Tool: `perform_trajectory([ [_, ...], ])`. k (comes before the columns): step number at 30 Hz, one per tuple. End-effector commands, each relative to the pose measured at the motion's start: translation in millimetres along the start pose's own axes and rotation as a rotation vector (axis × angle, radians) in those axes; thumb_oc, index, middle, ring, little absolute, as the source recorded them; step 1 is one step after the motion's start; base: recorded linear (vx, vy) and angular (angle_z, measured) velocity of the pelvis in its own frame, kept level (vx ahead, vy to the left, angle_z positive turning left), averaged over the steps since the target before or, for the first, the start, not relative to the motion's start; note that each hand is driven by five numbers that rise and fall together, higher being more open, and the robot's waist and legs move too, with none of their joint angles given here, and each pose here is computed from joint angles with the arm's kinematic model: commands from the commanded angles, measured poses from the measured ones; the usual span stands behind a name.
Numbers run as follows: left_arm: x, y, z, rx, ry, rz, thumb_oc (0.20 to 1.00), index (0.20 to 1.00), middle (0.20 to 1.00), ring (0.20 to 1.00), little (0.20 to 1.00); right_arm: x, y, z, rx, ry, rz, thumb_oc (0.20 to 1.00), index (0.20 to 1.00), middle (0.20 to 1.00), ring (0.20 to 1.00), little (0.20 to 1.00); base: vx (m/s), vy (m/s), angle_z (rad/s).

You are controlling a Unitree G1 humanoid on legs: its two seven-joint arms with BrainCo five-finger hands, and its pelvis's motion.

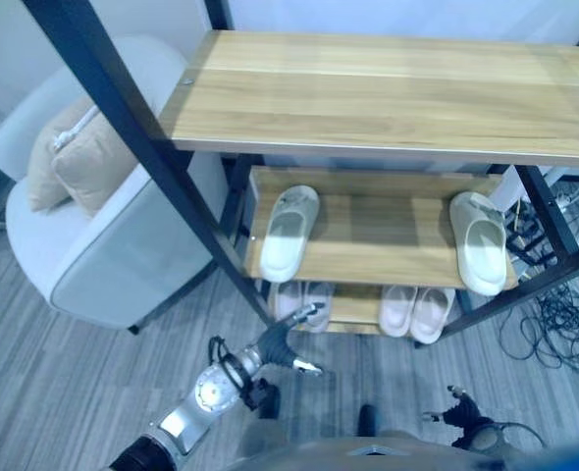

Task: Arrange the slippers neatly on the shoe rack.

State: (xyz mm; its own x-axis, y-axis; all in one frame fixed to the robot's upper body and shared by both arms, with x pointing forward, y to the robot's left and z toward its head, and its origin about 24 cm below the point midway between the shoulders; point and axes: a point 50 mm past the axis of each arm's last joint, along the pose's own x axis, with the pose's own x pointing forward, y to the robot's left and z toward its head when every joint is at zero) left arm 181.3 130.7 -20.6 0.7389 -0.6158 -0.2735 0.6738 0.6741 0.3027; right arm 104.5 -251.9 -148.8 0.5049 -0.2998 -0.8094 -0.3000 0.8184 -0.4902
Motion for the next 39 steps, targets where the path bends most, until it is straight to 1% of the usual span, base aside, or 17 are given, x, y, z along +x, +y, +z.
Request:
perform_trajectory([
  [1,10.3,15.7,40.0,0.069,-0.195,0.026,1.000,1.000,1.000,1.000,1.000,0.8,-2.8,-6.0,-0.032,0.037,0.008,1.000,1.000,1.000,1.000,1.000,-0.10,0.214,0.11],
  [3,17.4,24.2,61.3,0.134,-0.284,0.039,1.000,1.000,1.000,1.000,1.000,0.1,3.6,-4.8,-0.017,0.037,0.027,1.000,1.000,1.000,1.000,1.000,-0.14,0.185,-0.19],
  [4,18.0,28.0,63.9,0.136,-0.295,0.058,1.000,1.000,1.000,1.000,1.000,0.2,5.2,-3.8,-0.026,0.037,0.030,1.000,1.000,1.000,1.000,1.000,-0.19,0.040,-0.64],
  [7,30.8,49.0,92.2,0.266,-0.400,0.147,1.000,1.000,1.000,1.000,1.000,-1.9,19.6,0.0,-0.045,0.025,0.069,1.000,1.000,1.000,1.000,1.000,-0.14,-0.061,-0.96],
  [8,37.4,52.9,97.9,0.295,-0.416,0.172,1.000,1.000,1.000,1.000,1.000,-4.6,27.1,-3.9,-0.042,0.037,0.089,1.000,1.000,1.000,1.000,1.000,0.03,-0.184,-0.01],
  [10,40.1,59.4,98.9,0.350,-0.409,0.217,1.000,1.000,1.000,1.000,1.000,-9.5,34.8,-15.3,-0.076,0.062,0.122,1.000,1.000,1.000,1.000,1.000,0.14,-0.233,0.47],
  [13,48.0,71.3,96.0,0.444,-0.373,0.281,1.000,1.000,1.000,1.000,1.000,-11.3,34.9,-20.2,-0.131,0.061,0.133,1.000,1.000,1.000,1.000,1.000,0.08,-0.187,0.06],
  [17,66.1,89.8,83.8,0.514,-0.272,0.397,1.000,1.000,1.000,1.000,1.000,-13.2,33.7,-27.6,-0.107,0.085,0.123,1.000,1.000,1.000,1.000,1.000,0.06,-0.114,0.03],
  [21,71.7,106.5,75.9,0.589,-0.194,0.479,1.000,1.000,1.000,1.000,1.000,-16.3,36.1,-34.9,-0.088,0.107,0.120,1.000,1.000,1.000,1.000,1.000,0.06,-0.057,-0.01],
  [22,72.2,106.3,76.0,0.590,-0.195,0.480,1.000,1.000,1.000,1.000,1.000,-16.2,36.0,-34.8,-0.088,0.107,0.120,1.000,1.000,1.000,1.000,1.000,0.04,-0.049,0.01],
  [23,73.6,120.3,77.9,0.671,-0.166,0.531,1.000,1.000,1.000,1.000,1.000,-17.4,35.4,-38.2,-0.084,0.115,0.112,1.000,1.000,1.000,1.000,1.000,0.02,-0.032,0.00],
  [24,74.3,124.2,79.7,0.701,-0.164,0.546,1.000,1.000,1.000,1.000,1.000,-17.5,34.6,-39.0,-0.085,0.115,0.107,1.000,1.000,1.000,1.000,1.000,0.04,-0.045,0.01],
  [26,70.6,134.2,84.8,0.748,-0.167,0.589,1.000,1.000,1.000,1.000,1.000,-18.6,34.2,-41.9,-0.077,0.122,0.098,1.000,1.000,1.000,1.000,1.000,0.00,0.000,0.00],
  [27,70.6,134.2,84.8,0.748,-0.166,0.590,1.000,1.000,1.000,1.000,1.000,-18.5,34.3,-41.8,-0.077,0.122,0.098,1.000,1.000,1.000,1.000,1.000,0.00,-0.022,-0.04],
  [28,66.0,142.7,86.7,0.793,-0.159,0.631,1.000,1.000,1.000,1.000,1.000,-19.3,33.5,-44.2,-0.069,0.130,0.089,1.000,1.000,1.000,1.000,1.000,-0.01,-0.021,-0.03],
  [32,58.5,161.7,85.4,0.841,-0.113,0.717,1.000,1.000,1.000,1.000,1.000,-19.0,29.9,-45.4,-0.056,0.132,0.066,1.000,1.000,1.000,1.000,1.000,0.00,0.000,0.00],
  [39,60.4,181.3,81.2,0.884,-0.024,0.796,1.000,1.000,1.000,1.000,1.000,-17.8,23.5,-44.0,-0.040,0.116,0.033,1.000,1.000,1.000,1.000,1.000,0.00,0.000,0.00],
])
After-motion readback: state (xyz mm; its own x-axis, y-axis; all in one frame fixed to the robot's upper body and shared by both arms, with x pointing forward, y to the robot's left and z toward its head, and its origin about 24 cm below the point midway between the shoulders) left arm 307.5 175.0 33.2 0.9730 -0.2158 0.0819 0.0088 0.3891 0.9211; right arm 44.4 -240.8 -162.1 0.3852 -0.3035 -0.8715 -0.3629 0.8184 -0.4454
